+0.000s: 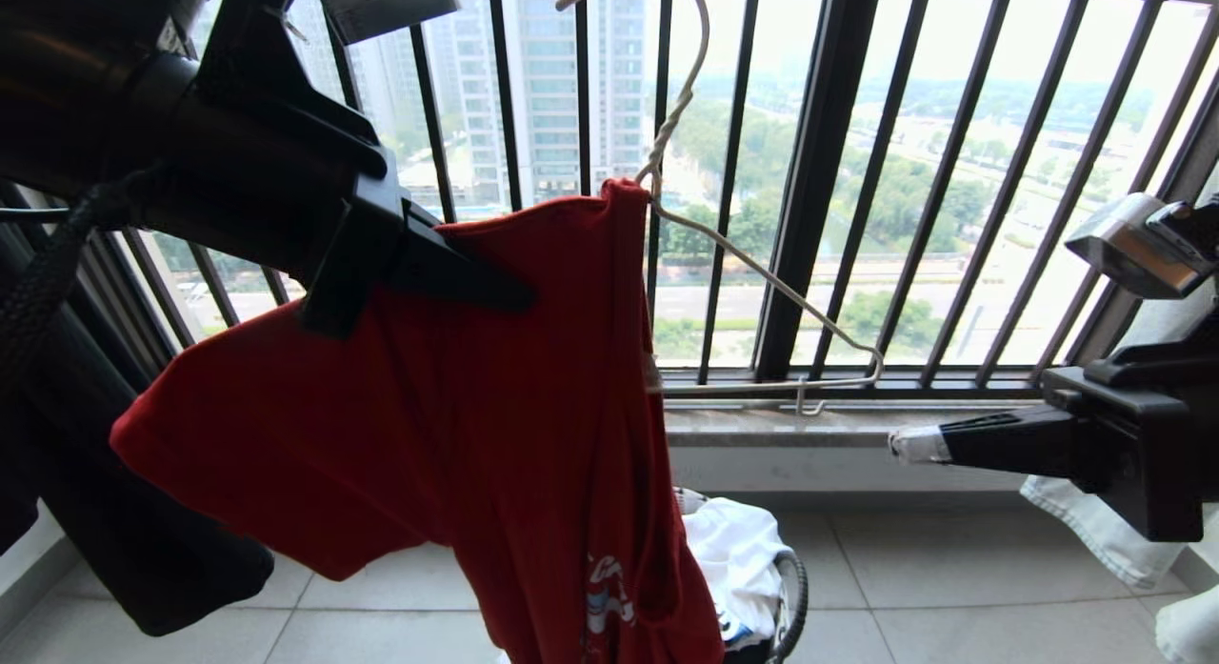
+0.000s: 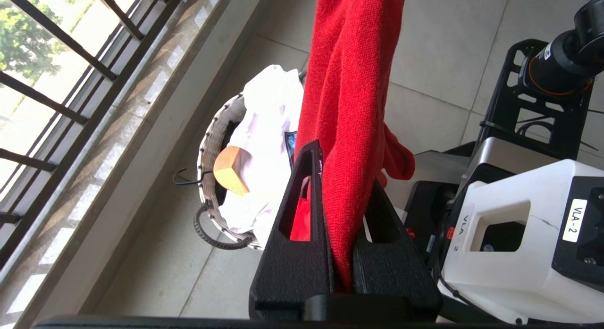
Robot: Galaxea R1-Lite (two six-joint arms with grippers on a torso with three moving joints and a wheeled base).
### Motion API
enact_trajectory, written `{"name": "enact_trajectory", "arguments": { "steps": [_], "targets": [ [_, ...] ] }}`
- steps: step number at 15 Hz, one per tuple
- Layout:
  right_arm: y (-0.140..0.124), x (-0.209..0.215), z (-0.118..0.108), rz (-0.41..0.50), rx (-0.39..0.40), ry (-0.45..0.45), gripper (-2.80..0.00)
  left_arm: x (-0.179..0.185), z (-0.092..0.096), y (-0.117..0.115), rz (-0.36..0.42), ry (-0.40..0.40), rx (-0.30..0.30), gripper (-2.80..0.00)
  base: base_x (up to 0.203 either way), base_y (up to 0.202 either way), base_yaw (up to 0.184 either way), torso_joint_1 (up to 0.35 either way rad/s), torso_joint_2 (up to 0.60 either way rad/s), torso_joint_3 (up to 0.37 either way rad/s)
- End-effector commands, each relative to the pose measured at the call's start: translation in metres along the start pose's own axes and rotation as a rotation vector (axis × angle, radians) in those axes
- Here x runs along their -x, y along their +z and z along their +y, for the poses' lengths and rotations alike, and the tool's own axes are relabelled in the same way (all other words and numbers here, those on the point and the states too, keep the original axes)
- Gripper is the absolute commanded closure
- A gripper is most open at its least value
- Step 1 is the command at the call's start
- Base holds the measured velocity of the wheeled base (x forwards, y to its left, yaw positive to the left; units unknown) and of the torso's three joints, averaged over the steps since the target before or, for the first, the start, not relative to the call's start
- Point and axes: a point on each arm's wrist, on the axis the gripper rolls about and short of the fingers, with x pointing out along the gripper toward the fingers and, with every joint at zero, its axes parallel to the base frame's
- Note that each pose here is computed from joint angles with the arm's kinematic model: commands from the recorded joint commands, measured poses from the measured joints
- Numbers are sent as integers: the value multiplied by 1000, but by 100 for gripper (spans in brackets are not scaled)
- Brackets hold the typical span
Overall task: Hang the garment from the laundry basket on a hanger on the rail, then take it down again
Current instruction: Hang the clothes on the clothes rack
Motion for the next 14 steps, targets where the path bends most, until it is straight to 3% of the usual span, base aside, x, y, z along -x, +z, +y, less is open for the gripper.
{"name": "enact_trajectory", "arguments": {
  "steps": [1,3,6,12,14],
  "targets": [
    [-9,-19,6,68,-24,77,0,5,-2,2,-20,7,-6,0,0,0,0,0,0,0],
    [-8,-42,5,101,-85,124,0,6,-2,3,-33,11,-11,0,0,0,0,0,0,0],
    [-9,-65,-1,67,-220,122,0,8,-3,4,-37,14,-15,0,0,0,0,0,0,0],
    [-21,-86,5,115,-242,98,0,10,-3,7,-68,28,-22,0,0,0,0,0,0,0],
    [-20,-91,9,107,-291,84,0,11,-3,8,-71,30,-25,0,0,0,0,0,0,0]
  ]
}}
